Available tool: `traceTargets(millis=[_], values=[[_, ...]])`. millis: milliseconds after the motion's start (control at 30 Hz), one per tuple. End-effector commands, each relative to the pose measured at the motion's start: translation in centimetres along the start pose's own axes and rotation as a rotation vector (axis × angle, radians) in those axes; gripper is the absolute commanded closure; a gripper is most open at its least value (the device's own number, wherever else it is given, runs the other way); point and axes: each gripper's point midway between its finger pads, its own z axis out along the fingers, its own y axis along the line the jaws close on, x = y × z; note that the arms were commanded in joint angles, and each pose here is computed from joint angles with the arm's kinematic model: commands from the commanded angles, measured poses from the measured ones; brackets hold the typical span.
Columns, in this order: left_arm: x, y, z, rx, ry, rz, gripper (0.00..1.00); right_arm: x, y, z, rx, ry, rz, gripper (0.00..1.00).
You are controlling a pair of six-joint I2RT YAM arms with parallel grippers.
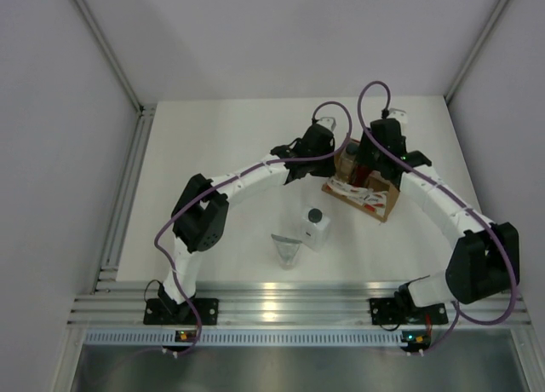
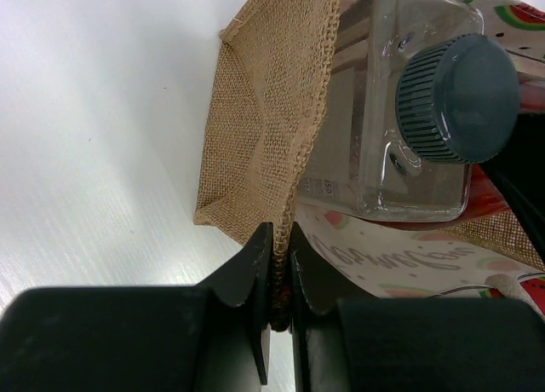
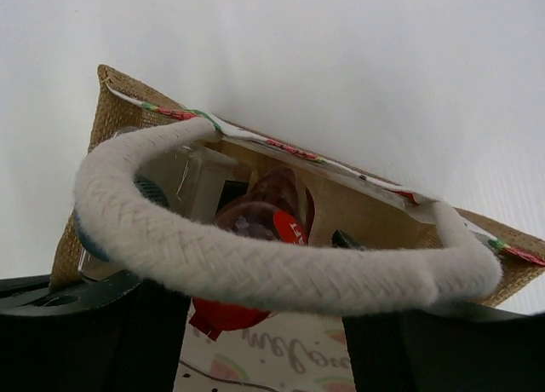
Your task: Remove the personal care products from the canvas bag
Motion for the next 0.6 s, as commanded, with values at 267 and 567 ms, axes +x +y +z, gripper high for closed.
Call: traceTargets(millis=[267, 567], values=[[-2.2, -1.0, -2.1, 0.033, -0.054, 0.010, 1.00, -0.1, -0.3, 2.9, 0.025, -0.017, 0.033, 0.39], [-2.2, -0.8, -2.1, 0.028, -0.055, 0.015, 1.00, 0.6, -0.6, 3.5, 0.033, -0.012, 0.037, 0.47]])
